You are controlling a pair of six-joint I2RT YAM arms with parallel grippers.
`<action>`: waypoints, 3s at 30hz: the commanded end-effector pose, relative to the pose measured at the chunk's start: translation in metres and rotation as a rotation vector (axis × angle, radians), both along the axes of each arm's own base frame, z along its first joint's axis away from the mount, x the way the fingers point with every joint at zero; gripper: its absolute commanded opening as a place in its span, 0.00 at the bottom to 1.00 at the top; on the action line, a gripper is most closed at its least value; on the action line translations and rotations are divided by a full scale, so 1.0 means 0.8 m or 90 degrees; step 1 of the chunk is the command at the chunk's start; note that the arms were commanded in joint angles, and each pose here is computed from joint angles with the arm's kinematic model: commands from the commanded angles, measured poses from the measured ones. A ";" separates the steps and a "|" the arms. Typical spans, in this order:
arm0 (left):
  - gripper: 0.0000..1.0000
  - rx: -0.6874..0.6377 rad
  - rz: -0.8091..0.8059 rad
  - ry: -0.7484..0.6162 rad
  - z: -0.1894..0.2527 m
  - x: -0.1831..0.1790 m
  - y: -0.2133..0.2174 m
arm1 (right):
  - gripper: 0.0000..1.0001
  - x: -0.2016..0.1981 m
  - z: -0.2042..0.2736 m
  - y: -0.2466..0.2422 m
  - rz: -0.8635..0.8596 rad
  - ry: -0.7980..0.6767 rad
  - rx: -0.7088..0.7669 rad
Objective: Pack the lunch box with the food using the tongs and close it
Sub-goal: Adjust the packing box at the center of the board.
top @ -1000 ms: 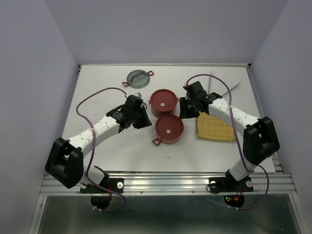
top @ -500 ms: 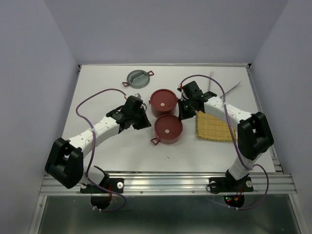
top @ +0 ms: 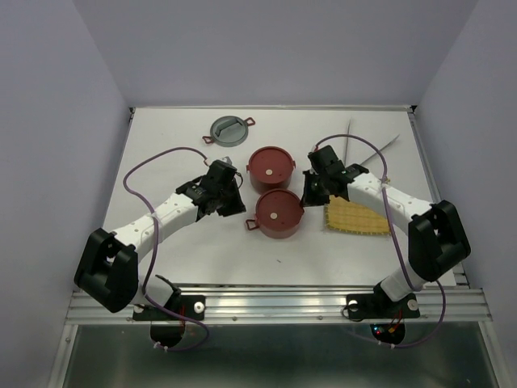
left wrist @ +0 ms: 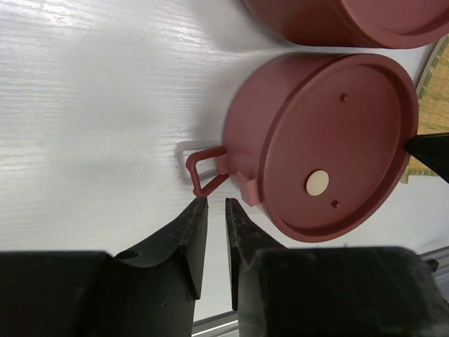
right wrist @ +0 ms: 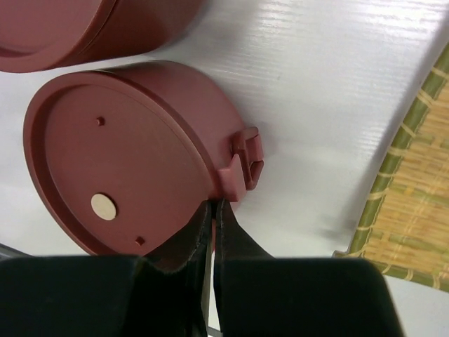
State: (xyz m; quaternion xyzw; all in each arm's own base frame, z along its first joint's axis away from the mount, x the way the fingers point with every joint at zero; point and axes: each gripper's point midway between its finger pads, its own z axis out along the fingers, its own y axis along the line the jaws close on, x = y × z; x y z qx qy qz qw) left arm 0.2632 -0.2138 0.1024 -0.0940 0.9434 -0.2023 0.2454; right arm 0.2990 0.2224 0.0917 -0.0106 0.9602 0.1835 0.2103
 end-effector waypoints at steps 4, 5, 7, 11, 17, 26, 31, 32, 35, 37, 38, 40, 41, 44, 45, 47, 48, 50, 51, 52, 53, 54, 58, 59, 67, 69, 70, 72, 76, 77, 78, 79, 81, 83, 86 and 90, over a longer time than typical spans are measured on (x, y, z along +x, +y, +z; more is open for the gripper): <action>0.29 0.013 0.003 -0.050 0.024 0.021 0.005 | 0.01 0.011 0.039 0.004 -0.062 -0.063 0.029; 0.29 0.020 0.013 -0.067 0.032 0.033 0.009 | 0.09 0.012 0.040 0.003 -0.066 -0.066 0.028; 0.25 0.019 0.048 -0.096 0.046 0.066 0.024 | 0.28 0.014 0.042 0.002 -0.071 -0.070 0.026; 0.01 0.037 0.088 -0.120 0.051 0.142 0.054 | 0.47 0.016 0.051 0.003 -0.078 -0.079 0.035; 0.00 0.037 0.044 -0.130 0.067 0.241 0.024 | 0.48 0.023 0.054 -0.004 -0.099 -0.095 0.021; 0.00 0.014 -0.019 -0.115 0.018 0.332 -0.029 | 0.53 0.002 0.065 -0.032 -0.127 -0.103 -0.007; 0.00 -0.009 -0.081 -0.101 -0.002 0.328 -0.054 | 0.50 -0.004 0.067 -0.044 -0.146 -0.109 -0.018; 0.00 -0.012 -0.093 -0.090 -0.011 0.320 -0.058 | 0.44 -0.001 0.070 -0.044 -0.147 -0.114 -0.018; 0.00 -0.016 -0.116 -0.087 -0.018 0.299 -0.071 | 0.25 0.014 0.077 -0.041 -0.151 -0.128 -0.027; 0.00 -0.019 -0.119 -0.095 -0.012 0.290 -0.074 | 0.13 0.038 0.093 -0.031 -0.148 -0.149 -0.031; 0.00 -0.016 -0.119 -0.081 -0.023 0.280 -0.072 | 0.03 0.049 0.097 -0.031 -0.153 -0.161 -0.040; 0.00 -0.021 -0.113 -0.086 -0.019 0.275 -0.070 | 0.01 0.078 0.107 -0.018 -0.144 -0.177 -0.053; 0.00 -0.017 -0.113 -0.074 -0.028 0.266 -0.066 | 0.01 0.086 0.107 -0.013 -0.139 -0.178 -0.055; 0.00 -0.018 -0.111 -0.070 -0.030 0.256 -0.062 | 0.01 0.116 0.107 0.007 -0.116 -0.176 -0.066; 0.00 -0.020 -0.110 -0.075 -0.025 0.255 -0.061 | 0.01 0.123 0.106 0.009 -0.112 -0.176 -0.073; 0.00 -0.015 -0.105 -0.075 -0.026 0.253 -0.058 | 0.01 0.138 0.111 0.013 -0.117 -0.181 -0.085; 0.00 -0.013 -0.104 -0.076 -0.025 0.254 -0.058 | 0.01 0.144 0.099 0.016 -0.114 -0.172 -0.097; 0.00 -0.008 -0.104 -0.078 -0.023 0.254 -0.056 | 0.01 0.155 0.096 0.021 -0.109 -0.173 -0.103; 0.00 -0.007 -0.104 -0.078 -0.022 0.254 -0.056 | 0.01 0.158 0.095 0.023 -0.107 -0.173 -0.104; 0.00 -0.008 -0.104 -0.079 -0.020 0.255 -0.055 | 0.01 0.160 0.091 0.022 -0.108 -0.168 -0.113; 0.00 -0.007 -0.105 -0.079 -0.021 0.255 -0.055 | 0.01 0.166 0.088 0.023 -0.109 -0.170 -0.119; 0.00 -0.004 -0.105 -0.077 -0.022 0.255 -0.054 | 0.01 0.172 0.078 0.024 -0.108 -0.161 -0.135; 0.00 0.004 -0.106 -0.078 -0.021 0.257 -0.052 | 0.01 0.172 0.018 0.016 -0.107 -0.107 -0.193; 0.00 0.004 -0.105 -0.079 -0.020 0.257 -0.052 | 0.01 0.168 0.005 0.017 -0.101 -0.093 -0.198; 0.00 0.016 -0.103 -0.088 -0.013 0.262 -0.047 | 0.01 0.173 0.045 0.024 -0.100 -0.125 -0.163; 0.00 0.022 -0.101 -0.092 -0.010 0.265 -0.045 | 0.01 0.180 0.082 0.026 -0.107 -0.164 -0.144; 0.00 0.023 -0.098 -0.091 -0.009 0.266 -0.044 | 0.01 0.181 0.092 0.026 -0.110 -0.174 -0.139; 0.00 0.026 -0.093 -0.096 -0.004 0.270 -0.042 | 0.01 0.184 0.116 0.030 -0.107 -0.196 -0.120; 0.00 0.033 -0.077 -0.109 0.007 0.278 -0.033 | 0.01 0.181 0.129 0.053 -0.072 -0.206 -0.090; 0.00 0.032 -0.076 -0.111 0.009 0.279 -0.033 | 0.01 0.182 0.131 0.059 -0.061 -0.207 -0.079; 0.00 0.031 -0.075 -0.110 0.009 0.279 -0.032 | 0.01 0.176 0.135 0.076 -0.043 -0.213 -0.071; 0.00 0.031 -0.076 -0.110 0.010 0.279 -0.032 | 0.01 0.175 0.127 0.084 -0.033 -0.208 -0.074; 0.00 0.031 -0.073 -0.109 0.009 0.281 -0.030 | 0.01 0.174 0.126 0.099 -0.022 -0.209 -0.074; 0.00 0.033 -0.071 -0.103 0.005 0.282 -0.028 | 0.01 0.172 0.110 0.110 -0.012 -0.196 -0.080; 0.00 0.036 -0.069 -0.100 0.002 0.282 -0.024 | 0.01 0.167 0.082 0.124 0.003 -0.173 -0.091; 0.00 0.037 -0.066 -0.101 0.003 0.283 -0.021 | 0.01 0.162 0.036 0.119 0.004 -0.133 -0.123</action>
